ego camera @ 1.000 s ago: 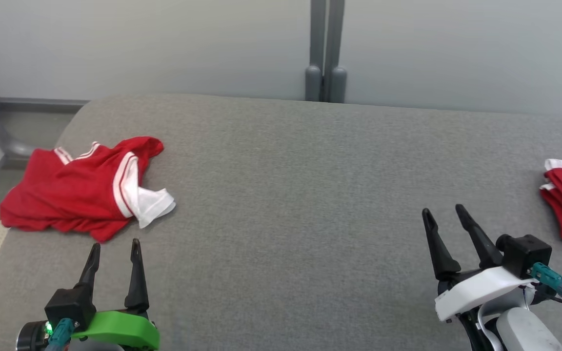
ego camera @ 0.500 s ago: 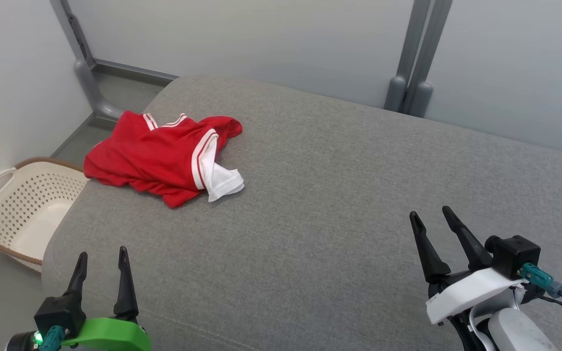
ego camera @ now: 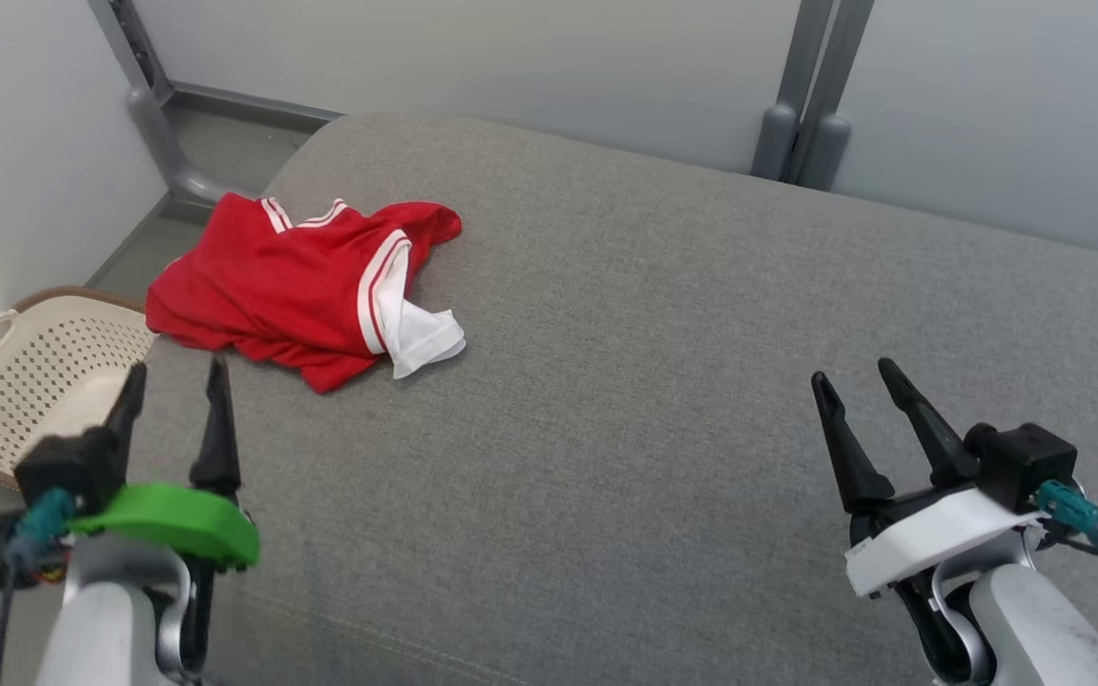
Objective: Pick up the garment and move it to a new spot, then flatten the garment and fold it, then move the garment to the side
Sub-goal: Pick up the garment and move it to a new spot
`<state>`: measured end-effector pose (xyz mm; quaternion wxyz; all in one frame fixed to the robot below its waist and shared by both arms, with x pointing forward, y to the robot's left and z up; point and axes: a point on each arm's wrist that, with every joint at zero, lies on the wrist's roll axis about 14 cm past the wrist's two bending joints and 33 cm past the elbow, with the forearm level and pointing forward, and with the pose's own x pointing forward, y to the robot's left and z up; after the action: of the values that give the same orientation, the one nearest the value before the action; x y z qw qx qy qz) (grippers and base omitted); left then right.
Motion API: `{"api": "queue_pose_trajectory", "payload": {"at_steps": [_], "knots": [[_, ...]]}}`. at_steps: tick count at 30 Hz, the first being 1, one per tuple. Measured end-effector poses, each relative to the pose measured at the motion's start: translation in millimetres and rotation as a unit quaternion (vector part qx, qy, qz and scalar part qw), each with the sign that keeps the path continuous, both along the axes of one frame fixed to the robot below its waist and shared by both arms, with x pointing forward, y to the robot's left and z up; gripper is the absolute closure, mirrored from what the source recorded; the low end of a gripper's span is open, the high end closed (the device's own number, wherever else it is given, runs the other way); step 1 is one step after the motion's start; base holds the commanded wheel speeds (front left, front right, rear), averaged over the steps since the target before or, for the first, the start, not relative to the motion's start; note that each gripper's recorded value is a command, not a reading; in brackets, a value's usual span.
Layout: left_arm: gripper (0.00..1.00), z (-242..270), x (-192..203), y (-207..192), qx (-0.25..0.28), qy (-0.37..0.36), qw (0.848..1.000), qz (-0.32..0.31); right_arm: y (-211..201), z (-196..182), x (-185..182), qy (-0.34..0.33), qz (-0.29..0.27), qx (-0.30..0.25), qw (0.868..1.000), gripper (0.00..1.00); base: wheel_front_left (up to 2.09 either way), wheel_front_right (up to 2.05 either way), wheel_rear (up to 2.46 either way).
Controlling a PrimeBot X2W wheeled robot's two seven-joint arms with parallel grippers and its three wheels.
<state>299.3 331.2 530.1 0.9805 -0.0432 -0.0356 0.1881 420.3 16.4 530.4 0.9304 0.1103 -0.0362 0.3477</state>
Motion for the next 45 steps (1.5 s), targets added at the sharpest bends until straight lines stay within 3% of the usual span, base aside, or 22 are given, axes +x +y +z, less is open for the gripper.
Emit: {"api": "queue_pose_trajectory", "payload": {"at_steps": [9, 14, 18, 25, 31, 32, 33, 34, 40, 45], "knots": [[0.00, 18.7, 76.9, 20.3, -0.018, 0.095, 0.994, -0.043, -22.9, -8.8, 26.3, 0.001, -0.029, 0.000, 1.000, 0.00, 0.00, 0.00, 0.00], [0.00, -7.3, 116.4, 17.1, -0.069, 0.176, 0.979, -0.074, -44.3, -13.1, 39.2, 0.002, -0.057, 0.001, 0.998, 0.00, 0.00, 0.00, 0.00], [0.00, -44.8, 139.3, 1.1, -0.125, 0.251, 0.954, -0.104, -64.7, -23.4, 44.8, 0.011, -0.082, -0.005, 0.997, 0.00, 0.00, 0.00, 0.00], [0.00, -100.9, 164.7, -38.0, -0.152, 0.363, 0.905, -0.162, -97.1, -37.3, 51.3, 0.023, -0.122, -0.015, 0.992, 0.00, 0.00, 0.00, 0.00], [0.00, -152.1, 157.3, -43.6, -0.157, 0.459, 0.860, -0.160, -116.6, -48.1, 51.5, 0.037, -0.148, -0.020, 0.988, 0.00, 0.00, 0.00, 0.00], [0.28, -155.1, 159.7, -44.5, -0.155, 0.462, 0.858, -0.160, -119.9, -49.6, 51.1, 0.039, -0.152, -0.021, 0.987, 0.00, 0.00, 0.00, 0.00], [0.71, -155.3, 163.7, -45.3, -0.152, 0.459, 0.860, -0.161, -122.5, -50.5, 50.7, 0.041, -0.156, -0.022, 0.987, 0.00, 0.00, 0.00, 0.00], [1.00, -154.2, 168.8, -47.0, -0.146, 0.457, 0.862, -0.165, -125.6, -51.4, 50.3, 0.042, -0.160, -0.023, 0.986, 0.00, 0.00, 0.00, 0.00], [1.00, -141.9, 177.0, -48.6, -0.109, 0.444, 0.871, -0.178, -130.7, -48.7, 44.1, 0.044, -0.172, -0.018, 0.984, 0.00, 0.00, 0.00, 0.00], [1.00, -104.1, 187.7, -54.4, -0.060, 0.401, 0.891, -0.202, -125.0, -35.4, 35.6, 0.034, -0.169, -0.008, 0.985, 0.00, 0.00, 0.00, 0.00]]}}
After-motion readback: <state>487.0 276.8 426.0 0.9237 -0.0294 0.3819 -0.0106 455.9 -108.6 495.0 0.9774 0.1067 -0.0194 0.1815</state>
